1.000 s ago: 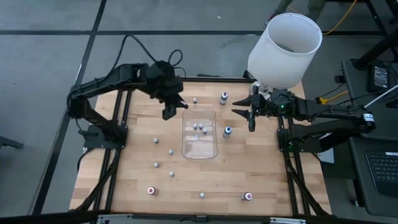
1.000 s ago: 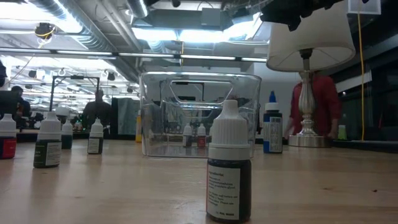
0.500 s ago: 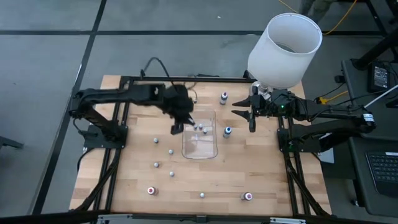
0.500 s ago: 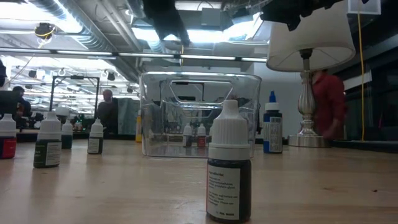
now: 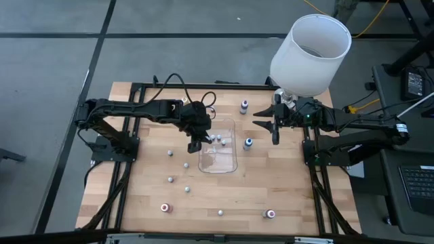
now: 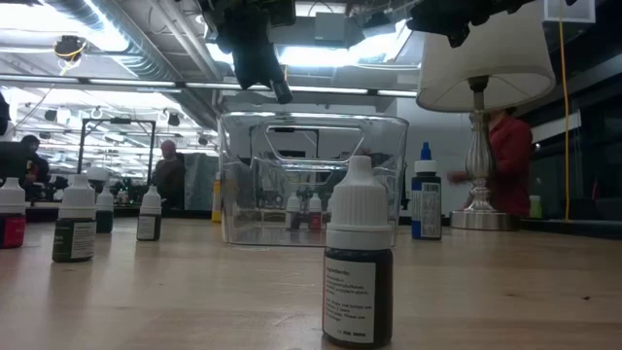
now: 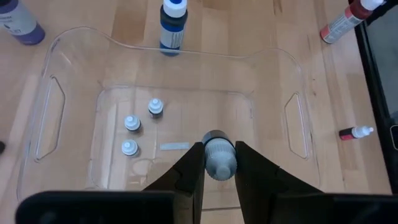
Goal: Pick & Place food coloring
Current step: Put the small blue food coloring into the transparent bin
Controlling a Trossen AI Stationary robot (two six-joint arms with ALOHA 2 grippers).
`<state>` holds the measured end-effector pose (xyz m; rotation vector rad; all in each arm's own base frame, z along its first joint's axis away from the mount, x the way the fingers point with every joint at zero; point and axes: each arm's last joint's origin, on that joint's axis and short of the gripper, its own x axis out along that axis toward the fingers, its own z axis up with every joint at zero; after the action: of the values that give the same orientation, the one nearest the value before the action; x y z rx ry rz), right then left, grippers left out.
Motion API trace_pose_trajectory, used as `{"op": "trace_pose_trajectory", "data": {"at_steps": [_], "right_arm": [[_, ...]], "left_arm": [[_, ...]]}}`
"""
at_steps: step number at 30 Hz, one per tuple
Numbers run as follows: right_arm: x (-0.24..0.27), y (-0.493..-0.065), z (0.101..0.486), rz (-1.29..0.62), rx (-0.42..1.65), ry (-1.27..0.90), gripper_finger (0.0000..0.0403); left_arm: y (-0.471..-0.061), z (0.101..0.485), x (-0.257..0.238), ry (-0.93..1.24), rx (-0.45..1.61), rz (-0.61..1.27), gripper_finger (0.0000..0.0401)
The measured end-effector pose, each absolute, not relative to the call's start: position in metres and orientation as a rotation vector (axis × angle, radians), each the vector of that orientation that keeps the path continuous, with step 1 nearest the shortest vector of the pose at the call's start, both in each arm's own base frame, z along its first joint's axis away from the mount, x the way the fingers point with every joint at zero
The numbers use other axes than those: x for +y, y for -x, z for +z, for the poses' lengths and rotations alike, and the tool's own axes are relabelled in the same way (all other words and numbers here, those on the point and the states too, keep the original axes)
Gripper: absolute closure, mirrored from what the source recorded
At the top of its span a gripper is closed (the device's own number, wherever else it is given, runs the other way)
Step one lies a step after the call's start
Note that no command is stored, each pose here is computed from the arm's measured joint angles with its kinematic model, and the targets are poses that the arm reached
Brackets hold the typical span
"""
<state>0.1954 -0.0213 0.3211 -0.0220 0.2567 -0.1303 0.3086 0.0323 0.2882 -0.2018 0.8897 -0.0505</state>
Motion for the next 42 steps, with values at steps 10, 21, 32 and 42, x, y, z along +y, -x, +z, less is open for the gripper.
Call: {"op": "trace_pose_trajectory", "data": {"at_steps": [10, 21, 32, 42], "right_arm": [[-0.021, -0.195, 0.321, -0.131, 0.257, 0.02, 0.0265], [-0.021, -0.196, 0.321, -0.11, 0.255, -0.008, 0.0265], [-0.021, -0.196, 0.321, -0.107, 0.256, -0.003, 0.0265], [-0.02, -0.196, 0.321, -0.079, 0.257, -0.01, 0.0265]], "left_arm": [[-0.329, 0.258, 0.03, 0.182, 0.97, -0.041, 0.0336], [-0.35, 0.219, 0.03, 0.144, 1.059, -0.038, 0.0336], [-0.375, 0.212, 0.034, 0.055, 1.146, -0.044, 0.0336], [-0.379, 0.197, 0.04, -0.005, 1.183, 0.003, 0.0336]]}}
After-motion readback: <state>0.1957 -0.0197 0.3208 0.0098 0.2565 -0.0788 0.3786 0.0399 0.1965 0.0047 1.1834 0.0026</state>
